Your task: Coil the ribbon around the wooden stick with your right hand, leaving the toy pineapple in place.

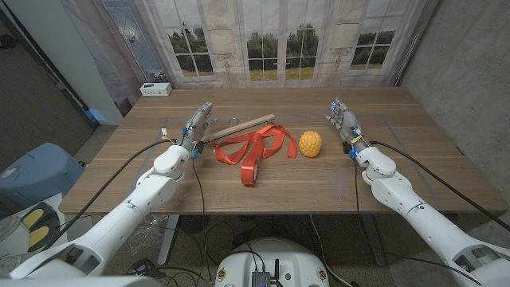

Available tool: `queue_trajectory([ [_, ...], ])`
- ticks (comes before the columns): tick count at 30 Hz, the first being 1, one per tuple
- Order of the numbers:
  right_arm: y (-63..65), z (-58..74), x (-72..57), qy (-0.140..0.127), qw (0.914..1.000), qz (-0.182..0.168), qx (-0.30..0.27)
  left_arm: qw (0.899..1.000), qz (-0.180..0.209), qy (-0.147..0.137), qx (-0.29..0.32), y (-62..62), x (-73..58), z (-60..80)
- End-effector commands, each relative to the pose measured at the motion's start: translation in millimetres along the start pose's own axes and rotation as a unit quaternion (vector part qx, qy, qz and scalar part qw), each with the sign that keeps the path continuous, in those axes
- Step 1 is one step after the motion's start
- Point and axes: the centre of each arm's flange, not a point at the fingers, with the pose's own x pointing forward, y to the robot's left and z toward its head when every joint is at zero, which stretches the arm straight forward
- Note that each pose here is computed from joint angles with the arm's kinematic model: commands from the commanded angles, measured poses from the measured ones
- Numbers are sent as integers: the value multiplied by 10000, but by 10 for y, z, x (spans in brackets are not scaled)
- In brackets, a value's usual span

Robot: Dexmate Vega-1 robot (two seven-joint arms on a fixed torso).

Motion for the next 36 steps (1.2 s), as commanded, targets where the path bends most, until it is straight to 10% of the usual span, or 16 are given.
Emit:
queue_trajectory([
  [1,-11,-35,-85,5,10000,-73,50,9959,341,310,776,27,-4,117],
  [15,-40,-60,-118,-16,9998,-146,95,9746,566,869,1987,-33,107,311],
  [36,-167,-160,-132,-36,9995,-202,227,9121,808,1669,3655,-313,212,542],
])
